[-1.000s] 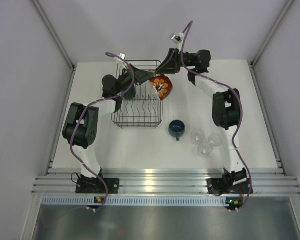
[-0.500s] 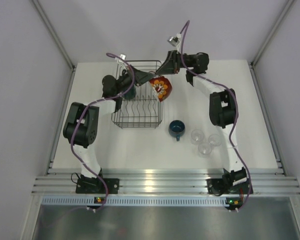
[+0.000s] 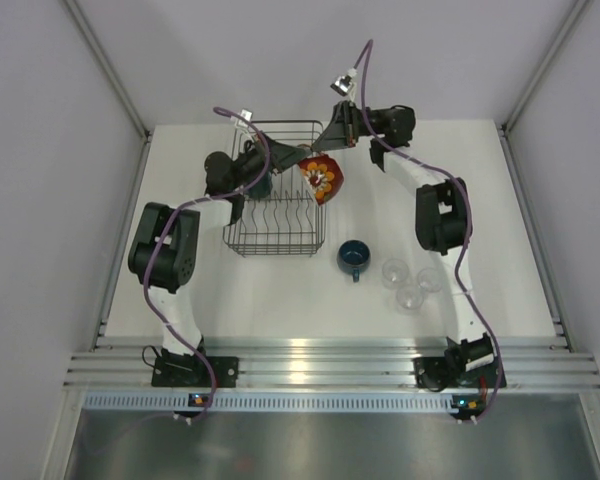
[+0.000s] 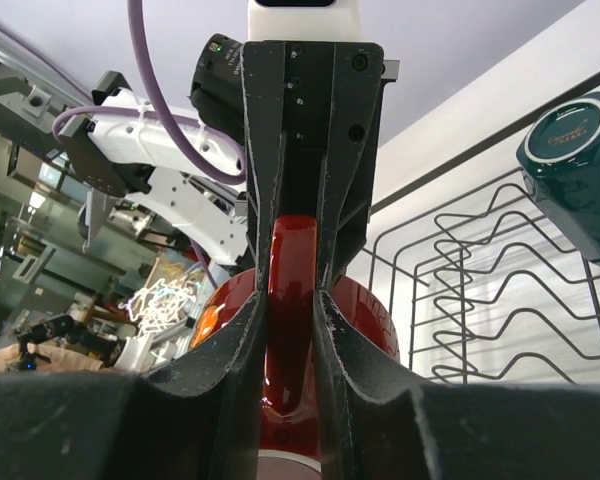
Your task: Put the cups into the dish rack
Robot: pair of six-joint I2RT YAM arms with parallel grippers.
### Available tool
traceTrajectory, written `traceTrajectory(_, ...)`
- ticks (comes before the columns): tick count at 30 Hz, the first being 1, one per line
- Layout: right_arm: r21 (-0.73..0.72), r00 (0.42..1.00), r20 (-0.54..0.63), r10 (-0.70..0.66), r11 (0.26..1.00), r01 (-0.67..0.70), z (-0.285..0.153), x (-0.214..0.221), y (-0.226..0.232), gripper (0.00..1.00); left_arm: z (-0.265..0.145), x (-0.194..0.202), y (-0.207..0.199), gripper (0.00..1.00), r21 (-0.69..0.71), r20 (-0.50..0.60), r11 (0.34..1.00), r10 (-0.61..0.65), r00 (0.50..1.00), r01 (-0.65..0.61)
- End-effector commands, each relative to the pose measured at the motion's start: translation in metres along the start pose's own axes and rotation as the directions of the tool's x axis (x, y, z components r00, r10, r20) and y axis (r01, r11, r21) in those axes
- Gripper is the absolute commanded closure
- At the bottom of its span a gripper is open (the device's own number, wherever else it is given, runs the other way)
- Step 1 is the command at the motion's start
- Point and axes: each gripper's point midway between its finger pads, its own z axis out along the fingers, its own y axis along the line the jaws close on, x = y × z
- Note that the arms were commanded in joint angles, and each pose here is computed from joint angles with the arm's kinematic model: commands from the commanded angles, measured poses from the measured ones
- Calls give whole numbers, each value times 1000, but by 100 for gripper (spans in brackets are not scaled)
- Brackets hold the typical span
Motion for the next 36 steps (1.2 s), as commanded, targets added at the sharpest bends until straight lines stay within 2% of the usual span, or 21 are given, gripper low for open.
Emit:
traceTrajectory(1,-58,931,-184,-316,949,310,16,33,22,100,-8,-60,-82,100,239,284,899,297,912,-367)
traceTrajectory(23,-68,930,-176,-322,947,314,21,29,26,100,-8,-51,-47,100,202,254,926,266,930,-320)
traceTrajectory(28,-65,946,-128,-299,954,293,20,22,15,100,-15,-56,-65,100,176,302,903,330,894,-393)
traceTrajectory(36,-25,943,-29,-331,944,330,12,-5,7,93,-19,-54,-80,100,189,299,890,349,888,-414)
